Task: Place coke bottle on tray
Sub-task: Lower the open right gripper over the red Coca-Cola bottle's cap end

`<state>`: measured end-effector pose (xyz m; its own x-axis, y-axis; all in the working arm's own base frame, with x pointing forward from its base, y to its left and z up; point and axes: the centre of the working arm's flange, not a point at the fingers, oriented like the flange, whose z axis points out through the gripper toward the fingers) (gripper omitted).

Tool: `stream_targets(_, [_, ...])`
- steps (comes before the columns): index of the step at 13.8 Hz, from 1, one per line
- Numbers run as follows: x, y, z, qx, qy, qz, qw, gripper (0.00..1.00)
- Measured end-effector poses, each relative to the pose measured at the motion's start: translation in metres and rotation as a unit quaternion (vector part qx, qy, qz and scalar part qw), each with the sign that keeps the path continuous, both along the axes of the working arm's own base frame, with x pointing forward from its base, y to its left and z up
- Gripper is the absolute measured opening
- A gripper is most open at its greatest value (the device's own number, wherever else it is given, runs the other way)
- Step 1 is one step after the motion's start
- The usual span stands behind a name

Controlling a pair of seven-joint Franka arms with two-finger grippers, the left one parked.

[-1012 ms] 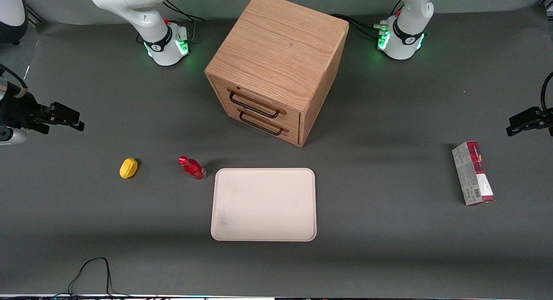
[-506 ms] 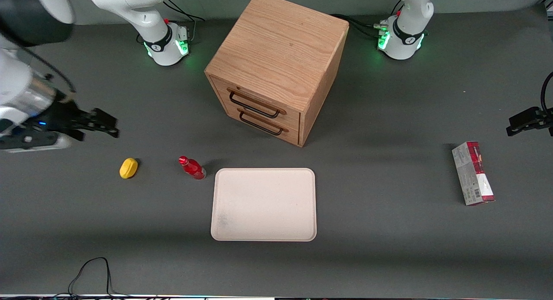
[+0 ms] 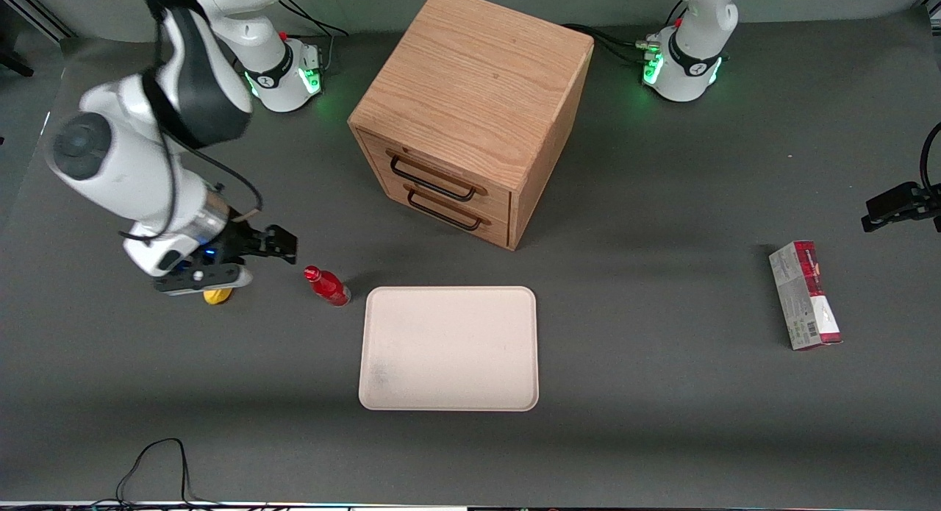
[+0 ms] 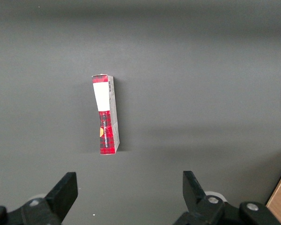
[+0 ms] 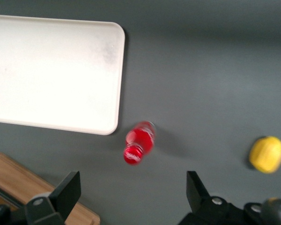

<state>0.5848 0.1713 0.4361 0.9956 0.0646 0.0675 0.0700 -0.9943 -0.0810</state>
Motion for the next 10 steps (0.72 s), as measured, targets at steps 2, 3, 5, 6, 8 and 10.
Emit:
stream_targets(2, [-0.013, 0.014, -0.039, 0.004, -0.013, 0.003, 0.9999, 1.00])
stream_targets(3, [-0.018, 0.015, -0.054, 0.005, -0.016, 0.003, 0.9999, 1.00])
stream_targets(5, [-0.023, 0.013, -0.074, 0.000, -0.019, 0.006, 0.9998, 1.00])
stream_targets(6, [-0.024, 0.011, -0.082, -0.005, -0.019, 0.009, 0.9998, 1.00])
stream_targets(8, [-0.026, 0.011, -0.094, -0.006, -0.024, 0.012, 0.9996, 0.99])
stream_targets(10, [-0.025, 0.011, -0.105, -0.004, -0.027, 0.012, 0.9996, 0.99])
